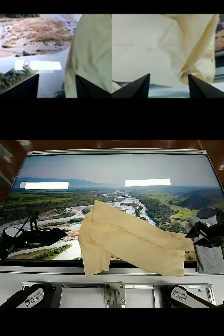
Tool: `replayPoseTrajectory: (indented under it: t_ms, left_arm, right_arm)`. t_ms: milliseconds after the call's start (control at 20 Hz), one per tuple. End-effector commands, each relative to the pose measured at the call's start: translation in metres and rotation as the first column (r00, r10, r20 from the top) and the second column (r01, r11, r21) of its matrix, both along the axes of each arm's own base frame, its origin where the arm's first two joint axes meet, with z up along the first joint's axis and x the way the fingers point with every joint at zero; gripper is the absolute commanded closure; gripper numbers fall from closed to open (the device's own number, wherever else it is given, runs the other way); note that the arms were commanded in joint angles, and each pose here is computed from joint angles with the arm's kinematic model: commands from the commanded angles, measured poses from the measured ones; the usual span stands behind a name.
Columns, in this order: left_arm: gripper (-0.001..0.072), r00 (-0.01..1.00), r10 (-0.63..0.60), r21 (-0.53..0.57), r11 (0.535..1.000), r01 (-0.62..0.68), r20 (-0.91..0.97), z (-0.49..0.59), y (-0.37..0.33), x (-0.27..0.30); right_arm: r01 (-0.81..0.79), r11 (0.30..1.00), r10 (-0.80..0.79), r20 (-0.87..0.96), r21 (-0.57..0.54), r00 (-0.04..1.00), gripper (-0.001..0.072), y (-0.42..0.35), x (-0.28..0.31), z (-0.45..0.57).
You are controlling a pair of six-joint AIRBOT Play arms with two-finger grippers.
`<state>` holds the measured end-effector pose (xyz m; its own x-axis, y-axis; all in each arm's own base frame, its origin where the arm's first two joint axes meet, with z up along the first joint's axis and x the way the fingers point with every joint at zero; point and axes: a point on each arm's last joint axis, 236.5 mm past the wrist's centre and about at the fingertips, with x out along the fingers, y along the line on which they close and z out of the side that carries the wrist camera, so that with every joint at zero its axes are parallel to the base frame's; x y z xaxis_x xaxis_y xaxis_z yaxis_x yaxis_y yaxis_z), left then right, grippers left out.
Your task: Fold the shirts.
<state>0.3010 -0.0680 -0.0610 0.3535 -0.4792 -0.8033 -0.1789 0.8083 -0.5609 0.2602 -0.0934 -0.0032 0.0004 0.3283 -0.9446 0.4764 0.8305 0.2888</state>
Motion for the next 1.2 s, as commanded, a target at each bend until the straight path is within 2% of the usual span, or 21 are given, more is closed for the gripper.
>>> replayPoseTrajectory:
  t_ms: [0,100,150,300,400,500,650,700,800,1000,1150]
  left_arm:
    - [0.0175,1.000,0.005,-0.011,1.000,-0.005,0.006,0.003,-0.002,0.002]
    - [0.0176,1.000,-0.007,-0.021,1.000,0.008,0.027,0.006,-0.005,0.004]
    - [0.0176,0.999,-0.012,-0.034,0.999,0.013,0.042,0.008,-0.007,0.007]
    - [0.0176,0.997,-0.008,-0.076,0.997,0.014,0.077,0.017,-0.015,0.013]
    - [0.0176,0.995,-0.012,-0.091,0.996,0.022,0.099,0.021,-0.018,0.016]
    - [0.0176,0.995,-0.016,-0.093,0.995,0.026,0.103,0.022,-0.019,0.016]
    - [0.0175,0.988,-0.126,-0.101,0.986,0.135,0.090,0.023,-0.030,-0.001]
    - [0.0175,0.986,-0.151,-0.106,0.982,0.158,0.073,0.022,-0.033,-0.007]
    - [0.0175,0.980,-0.195,-0.088,0.976,0.199,0.045,0.016,-0.034,-0.017]
    - [0.0173,0.967,-0.254,-0.094,0.963,0.252,-0.007,-0.004,-0.052,-0.024]
    - [0.0173,0.963,-0.263,-0.096,0.962,0.256,-0.068,-0.026,-0.065,-0.023]
  right_arm:
    - [-0.027,0.978,0.019,-0.038,-0.206,0.999,0.0122,-0.045,-0.014,0.022]
    - [-0.015,0.967,0.020,0.016,-0.256,1.000,0.0121,-0.054,-0.006,0.042]
    - [-0.009,0.975,0.021,0.054,-0.224,0.998,0.0121,-0.045,0.002,0.050]
    - [-0.017,1.000,0.020,0.217,-0.017,0.976,0.0121,0.004,0.037,0.071]
    - [-0.019,0.999,0.006,0.265,0.047,0.964,0.0121,0.018,0.047,0.079]
    - [-0.021,1.000,0.021,0.203,-0.003,0.979,0.0121,0.007,0.033,0.071]
    - [-0.060,0.981,0.044,-0.086,-0.187,0.995,0.0120,-0.038,-0.033,0.057]
    - [-0.088,0.976,0.056,-0.160,-0.201,0.986,0.0120,-0.044,-0.051,0.058]
    - [-0.071,0.985,0.042,-0.186,-0.154,0.982,0.0120,-0.039,-0.071,0.052]
    - [0.055,0.995,-0.062,-0.095,-0.081,0.994,0.0119,-0.016,-0.091,0.017]
    - [0.058,0.998,-0.058,-0.042,0.009,0.997,0.0119,0.010,-0.088,-0.005]
